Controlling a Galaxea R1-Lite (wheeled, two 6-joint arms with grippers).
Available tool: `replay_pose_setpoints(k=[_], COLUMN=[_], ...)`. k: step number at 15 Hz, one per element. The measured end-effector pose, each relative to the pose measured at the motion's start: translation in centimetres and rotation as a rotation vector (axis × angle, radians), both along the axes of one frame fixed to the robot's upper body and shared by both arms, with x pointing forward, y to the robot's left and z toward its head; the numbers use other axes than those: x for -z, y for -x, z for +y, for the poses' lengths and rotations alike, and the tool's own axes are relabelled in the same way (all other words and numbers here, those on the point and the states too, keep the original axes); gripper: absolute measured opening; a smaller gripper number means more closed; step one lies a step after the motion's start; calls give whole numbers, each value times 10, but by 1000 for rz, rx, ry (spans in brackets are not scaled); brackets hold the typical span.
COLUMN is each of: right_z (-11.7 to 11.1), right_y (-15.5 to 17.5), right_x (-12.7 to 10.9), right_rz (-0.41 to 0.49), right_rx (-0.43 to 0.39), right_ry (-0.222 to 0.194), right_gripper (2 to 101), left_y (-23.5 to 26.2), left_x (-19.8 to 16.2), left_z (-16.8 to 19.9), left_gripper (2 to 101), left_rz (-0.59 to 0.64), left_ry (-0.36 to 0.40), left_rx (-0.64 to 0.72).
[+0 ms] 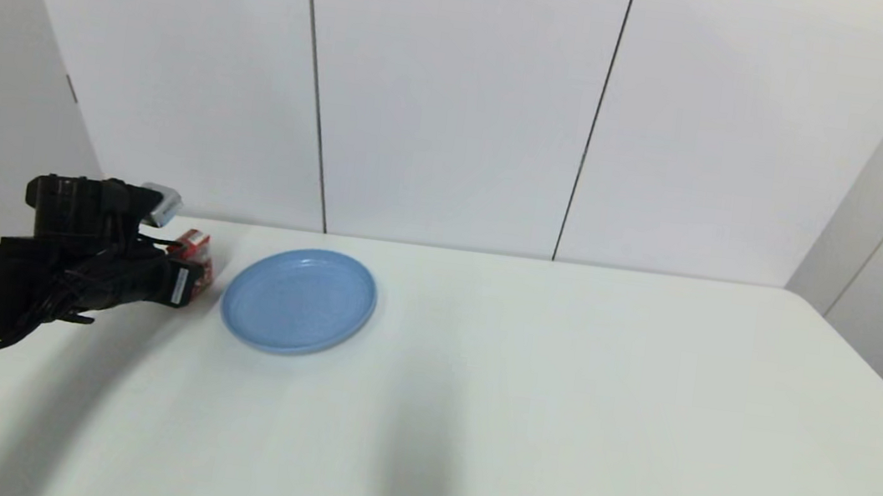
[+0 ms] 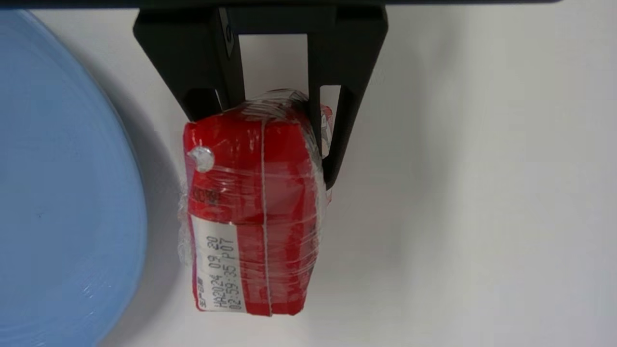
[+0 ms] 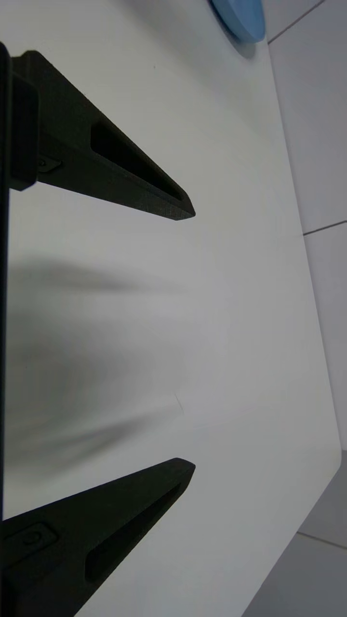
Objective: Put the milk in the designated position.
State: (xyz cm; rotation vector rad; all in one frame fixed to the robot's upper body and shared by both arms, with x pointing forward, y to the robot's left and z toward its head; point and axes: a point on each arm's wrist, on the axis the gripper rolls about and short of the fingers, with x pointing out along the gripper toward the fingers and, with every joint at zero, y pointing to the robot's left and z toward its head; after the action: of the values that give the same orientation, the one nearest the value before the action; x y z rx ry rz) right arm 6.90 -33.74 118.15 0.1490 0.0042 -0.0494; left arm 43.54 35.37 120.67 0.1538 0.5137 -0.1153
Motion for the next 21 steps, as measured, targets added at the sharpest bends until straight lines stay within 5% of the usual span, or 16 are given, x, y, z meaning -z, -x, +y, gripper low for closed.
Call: replay_pose_setpoints(k=[5, 9, 16, 21], right_z=[0, 0, 0, 0], right_y=[0, 0, 0, 0], right_x=[0, 0, 0, 0], right_rz=[0, 0, 0, 0], right_rx=[0, 0, 0, 0], right_ry=[0, 0, 0, 0], right_gripper=[980, 980, 980, 980], left_y=[-4, -5, 14, 73], left_x=[2, 2, -30, -67], left_z=[0, 0, -1, -6], left_gripper=[558, 727, 872, 922], left_rz=[5, 0, -71, -188], left_ry=[-1, 0, -6, -5], left_rx=[2, 1, 1, 1])
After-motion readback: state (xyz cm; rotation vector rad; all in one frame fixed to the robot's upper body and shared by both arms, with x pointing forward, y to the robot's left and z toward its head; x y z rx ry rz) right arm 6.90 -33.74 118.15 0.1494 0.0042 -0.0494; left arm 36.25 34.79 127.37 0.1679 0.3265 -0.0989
